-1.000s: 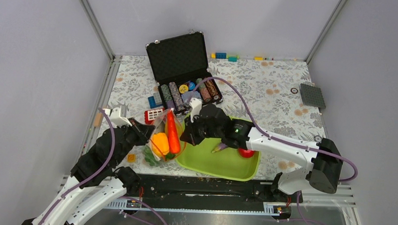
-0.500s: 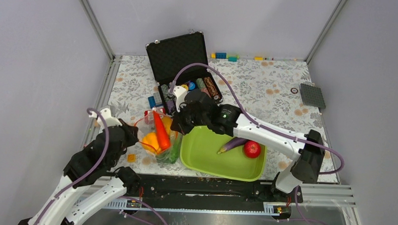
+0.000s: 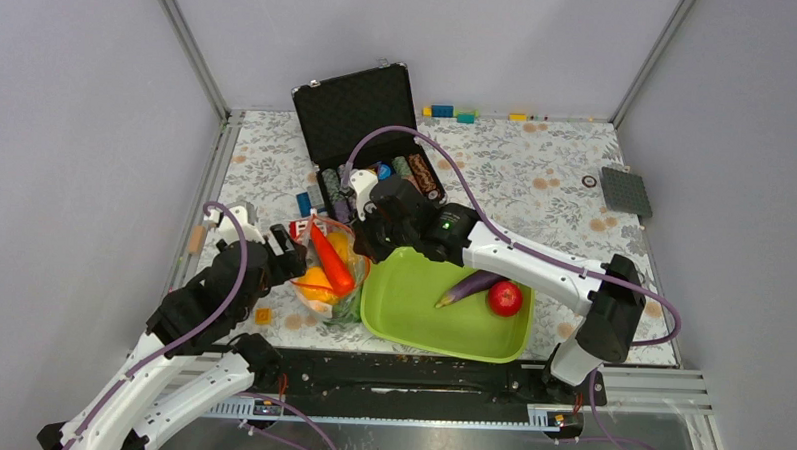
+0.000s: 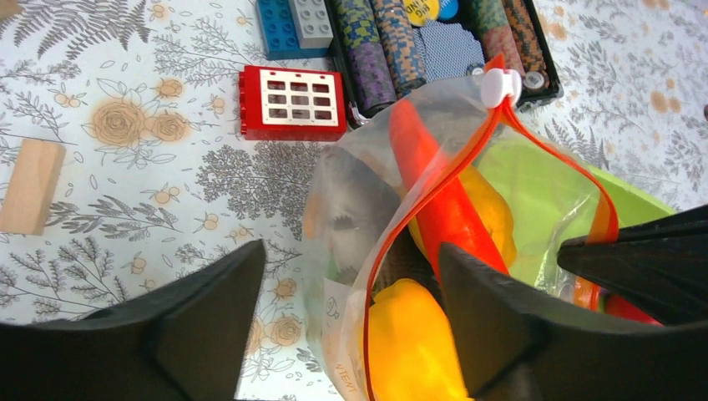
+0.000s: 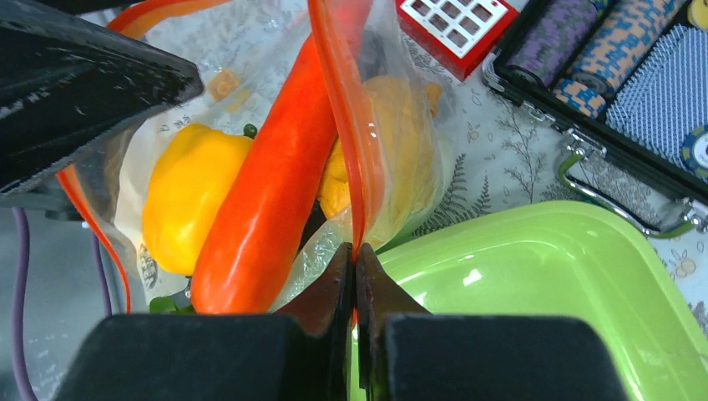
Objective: Place the food in the zip-top bag and seal the zipper
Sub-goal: Adjust the zipper food storage bag at the center of the board, then pick up the fake vegetable from the bin.
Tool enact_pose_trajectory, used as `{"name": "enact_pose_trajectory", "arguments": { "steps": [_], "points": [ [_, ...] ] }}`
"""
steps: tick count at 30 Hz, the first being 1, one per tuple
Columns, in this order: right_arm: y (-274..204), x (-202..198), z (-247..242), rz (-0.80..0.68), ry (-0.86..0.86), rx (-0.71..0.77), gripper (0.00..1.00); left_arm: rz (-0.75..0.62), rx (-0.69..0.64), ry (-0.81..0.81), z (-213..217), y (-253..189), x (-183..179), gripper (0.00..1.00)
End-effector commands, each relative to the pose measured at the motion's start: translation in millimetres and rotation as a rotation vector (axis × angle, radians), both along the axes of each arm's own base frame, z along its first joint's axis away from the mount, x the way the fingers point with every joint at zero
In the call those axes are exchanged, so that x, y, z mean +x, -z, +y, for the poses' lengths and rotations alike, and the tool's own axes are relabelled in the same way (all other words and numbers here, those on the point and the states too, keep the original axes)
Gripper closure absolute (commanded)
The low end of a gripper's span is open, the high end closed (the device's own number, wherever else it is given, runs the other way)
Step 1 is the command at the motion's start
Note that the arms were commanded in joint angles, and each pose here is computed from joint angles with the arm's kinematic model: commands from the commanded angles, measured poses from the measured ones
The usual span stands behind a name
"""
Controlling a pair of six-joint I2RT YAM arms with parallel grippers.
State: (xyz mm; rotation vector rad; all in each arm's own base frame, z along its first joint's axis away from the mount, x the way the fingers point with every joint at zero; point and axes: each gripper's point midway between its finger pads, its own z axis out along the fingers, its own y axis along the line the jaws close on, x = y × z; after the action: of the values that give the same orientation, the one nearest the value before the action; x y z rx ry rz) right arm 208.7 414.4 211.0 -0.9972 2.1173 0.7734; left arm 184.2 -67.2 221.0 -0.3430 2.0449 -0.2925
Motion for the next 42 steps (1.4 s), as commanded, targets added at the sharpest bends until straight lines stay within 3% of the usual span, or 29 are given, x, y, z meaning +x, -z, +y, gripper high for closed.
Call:
{"name": "enact_pose_trajectory", "arguments": {
  "steps": [1, 3, 7, 15, 18, 22, 24, 26, 27, 28, 29, 31, 34, 36, 39, 42],
  "points": [
    [-46, -9, 5, -0.092, -0.136, 0.094, 1.0, -0.081, -0.029, 0.122, -18, -33, 2, 0.16],
    [-50, -14, 9, -0.108, -0.199, 0.108, 1.0, -0.081, -0.014, 0.152, -22, -38, 2, 0.04],
    [-52, -10, 13, -0.171, -0.262, 0.098, 1.0, -0.064, 0.039, 0.178, -25, -35, 6, 0.01],
    [-53, -24, 13, -0.207, -0.501, 0.124, 1.0, -0.065, 0.176, 0.157, -16, -35, 21, 0.22],
    [-50, -32, 10, -0.231, -0.599, 0.119, 1.0, -0.069, 0.205, 0.158, -16, -36, 25, 0.35],
    [-42, -31, 8, -0.226, -0.624, 0.089, 1.0, -0.076, 0.243, 0.153, -13, -41, 29, 0.6],
    [-40, -32, 7, -0.218, -0.632, 0.087, 1.0, -0.096, 0.268, 0.143, -9, -48, 31, 0.77],
    [-38, -27, 6, -0.213, -0.602, 0.074, 1.0, -0.108, 0.276, 0.144, -9, -53, 32, 0.99],
    [-37, -22, 5, -0.215, -0.571, 0.063, 1.0, -0.113, 0.273, 0.148, -9, -55, 32, 1.0],
    [-37, -15, 3, -0.215, -0.528, 0.053, 0.95, -0.119, 0.266, 0.158, -11, -56, 31, 1.0],
    [-41, -10, 1, -0.222, -0.487, 0.056, 0.84, -0.126, 0.255, 0.171, -13, -58, 31, 1.0],
    [-47, -8, -5, -0.231, -0.443, 0.065, 0.48, -0.138, 0.23, 0.21, -20, -60, 29, 1.0],
    [-59, -17, -17, -0.265, -0.446, 0.104, 0.26, -0.14, 0.203, 0.247, -28, -57, 27, 1.0],
    [-59, -20, -31, -0.309, -0.419, 0.112, 0.02, -0.134, 0.196, 0.259, -31, -56, 26, 1.0],
    [-44, 3, -69, -0.333, -0.147, 0.062, 0.0, -0.138, 0.188, 0.275, -33, -56, 24, 1.0],
    [-25, 9, -119, -0.268, 0.099, -0.024, 0.0, -0.151, 0.187, 0.281, -33, -58, 24, 1.0]
  ]
}}
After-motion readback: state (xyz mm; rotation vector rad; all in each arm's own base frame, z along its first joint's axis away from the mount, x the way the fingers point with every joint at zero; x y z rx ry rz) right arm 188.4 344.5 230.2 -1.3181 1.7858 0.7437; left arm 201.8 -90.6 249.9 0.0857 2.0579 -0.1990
